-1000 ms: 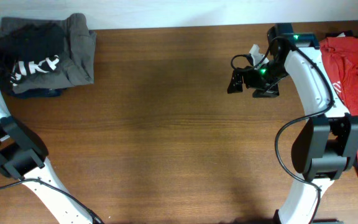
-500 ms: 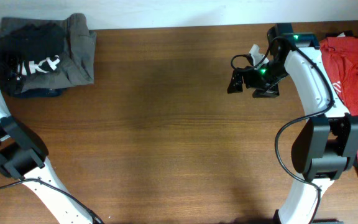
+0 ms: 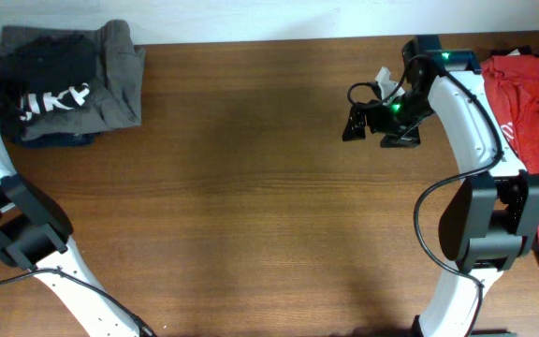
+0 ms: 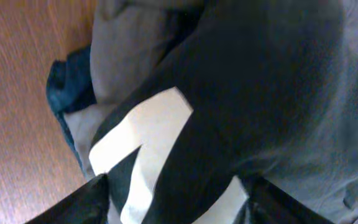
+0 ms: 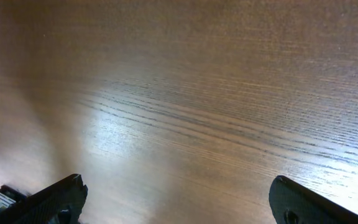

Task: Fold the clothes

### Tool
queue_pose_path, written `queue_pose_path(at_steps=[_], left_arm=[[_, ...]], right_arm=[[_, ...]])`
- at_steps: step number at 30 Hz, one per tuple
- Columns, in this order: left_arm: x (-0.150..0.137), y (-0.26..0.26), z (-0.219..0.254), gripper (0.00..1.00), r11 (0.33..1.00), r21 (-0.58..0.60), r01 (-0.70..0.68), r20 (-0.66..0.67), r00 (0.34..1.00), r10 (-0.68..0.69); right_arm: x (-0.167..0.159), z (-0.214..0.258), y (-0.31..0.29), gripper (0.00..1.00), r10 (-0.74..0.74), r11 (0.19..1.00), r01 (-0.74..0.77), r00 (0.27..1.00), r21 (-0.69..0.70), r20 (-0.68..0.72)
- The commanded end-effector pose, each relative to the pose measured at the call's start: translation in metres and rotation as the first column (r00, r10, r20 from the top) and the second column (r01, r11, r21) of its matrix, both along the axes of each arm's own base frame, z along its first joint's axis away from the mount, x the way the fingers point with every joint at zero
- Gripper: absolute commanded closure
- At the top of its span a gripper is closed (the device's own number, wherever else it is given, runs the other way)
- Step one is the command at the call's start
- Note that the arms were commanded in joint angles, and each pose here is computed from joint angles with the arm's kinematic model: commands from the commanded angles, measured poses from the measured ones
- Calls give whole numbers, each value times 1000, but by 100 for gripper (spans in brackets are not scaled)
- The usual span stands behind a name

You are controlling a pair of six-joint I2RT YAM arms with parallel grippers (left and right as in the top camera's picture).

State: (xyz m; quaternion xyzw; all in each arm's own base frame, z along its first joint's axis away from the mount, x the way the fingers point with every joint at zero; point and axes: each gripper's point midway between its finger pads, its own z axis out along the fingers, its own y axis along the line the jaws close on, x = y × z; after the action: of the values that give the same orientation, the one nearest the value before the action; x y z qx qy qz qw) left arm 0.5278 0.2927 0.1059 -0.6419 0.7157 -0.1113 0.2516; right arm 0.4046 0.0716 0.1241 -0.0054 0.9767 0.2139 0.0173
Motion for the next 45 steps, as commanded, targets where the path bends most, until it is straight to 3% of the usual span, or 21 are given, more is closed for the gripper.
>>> queue_pose_path(at_steps=[1, 11, 15, 19, 27, 33, 41, 45], left_arm=[[-4, 9, 14, 37, 999, 40, -31, 11, 999, 30], [-1, 2, 14, 45, 1000, 4, -6, 26, 1000, 6], [8, -22, 18, 34, 991, -115, 64, 89, 995, -54], [5, -32, 14, 29, 978, -209, -23, 70, 997, 38], [-2, -10, 10, 29, 987, -89, -134, 16, 991, 136], [-1, -4, 9, 30, 987, -75, -144, 21, 989, 146], [3, -2, -18, 39, 986, -87, -143, 1, 990, 144], [3, 5, -18, 50, 990, -47, -133, 1, 991, 133]], right_arm=[[-2, -3, -1, 1, 0, 1000, 0, 1000, 9, -13], [-2, -3, -1, 1, 0, 1000, 0, 1000, 9, -14], [-2, -3, -1, 1, 0, 1000, 0, 1000, 9, -13], [-2, -3, -1, 1, 0, 1000, 0, 1000, 9, -14], [-3, -3, -1, 1, 0, 1000, 0, 1000, 9, -21], [-3, -3, -1, 1, 0, 1000, 0, 1000, 9, -21], [-7, -3, -1, 1, 0, 1000, 0, 999, 9, -36], [-8, -3, -1, 1, 0, 1000, 0, 999, 9, -39]])
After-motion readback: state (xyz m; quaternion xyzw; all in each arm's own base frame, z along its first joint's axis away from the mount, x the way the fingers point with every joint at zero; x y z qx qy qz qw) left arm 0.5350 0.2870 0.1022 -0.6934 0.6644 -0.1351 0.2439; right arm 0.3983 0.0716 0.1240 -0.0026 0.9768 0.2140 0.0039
